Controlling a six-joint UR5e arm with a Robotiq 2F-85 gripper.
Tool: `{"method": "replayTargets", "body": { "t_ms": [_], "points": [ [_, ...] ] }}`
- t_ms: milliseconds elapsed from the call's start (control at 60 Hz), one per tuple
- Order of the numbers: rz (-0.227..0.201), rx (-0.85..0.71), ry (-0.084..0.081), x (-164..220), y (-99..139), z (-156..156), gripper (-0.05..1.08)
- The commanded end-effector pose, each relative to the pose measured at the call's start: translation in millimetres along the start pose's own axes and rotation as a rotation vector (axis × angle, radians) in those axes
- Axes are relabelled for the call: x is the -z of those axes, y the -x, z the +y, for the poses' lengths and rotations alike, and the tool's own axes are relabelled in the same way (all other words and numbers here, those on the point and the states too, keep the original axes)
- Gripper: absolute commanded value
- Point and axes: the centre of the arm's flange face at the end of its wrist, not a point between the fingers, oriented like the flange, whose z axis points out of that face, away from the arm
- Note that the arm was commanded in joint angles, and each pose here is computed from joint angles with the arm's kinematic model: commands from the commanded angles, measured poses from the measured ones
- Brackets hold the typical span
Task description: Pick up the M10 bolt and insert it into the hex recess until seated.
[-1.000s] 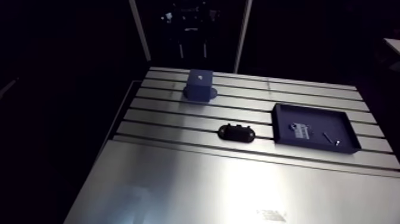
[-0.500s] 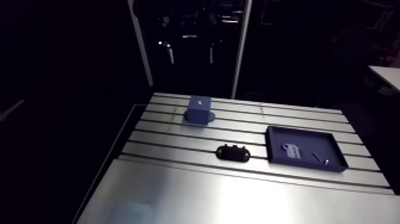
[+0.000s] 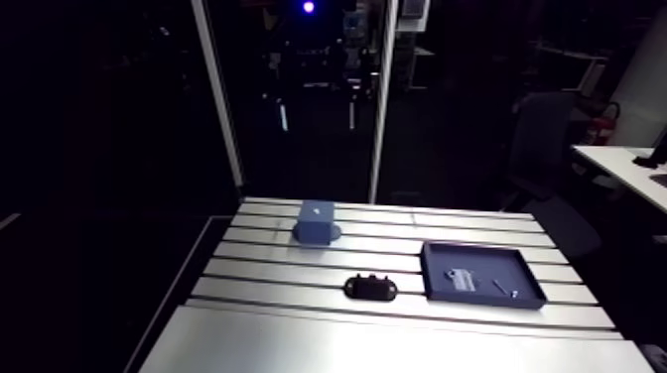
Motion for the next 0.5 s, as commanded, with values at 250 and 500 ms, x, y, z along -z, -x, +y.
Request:
{"method": "replayTargets", "body": {
  "t_ms": [250,500],
  "points": [
    [-0.01,-0.031,-0.022,30,19,17,0.01],
    [-0.037,-0.046,-0.026,32,20,25,0.01]
  ]
}}
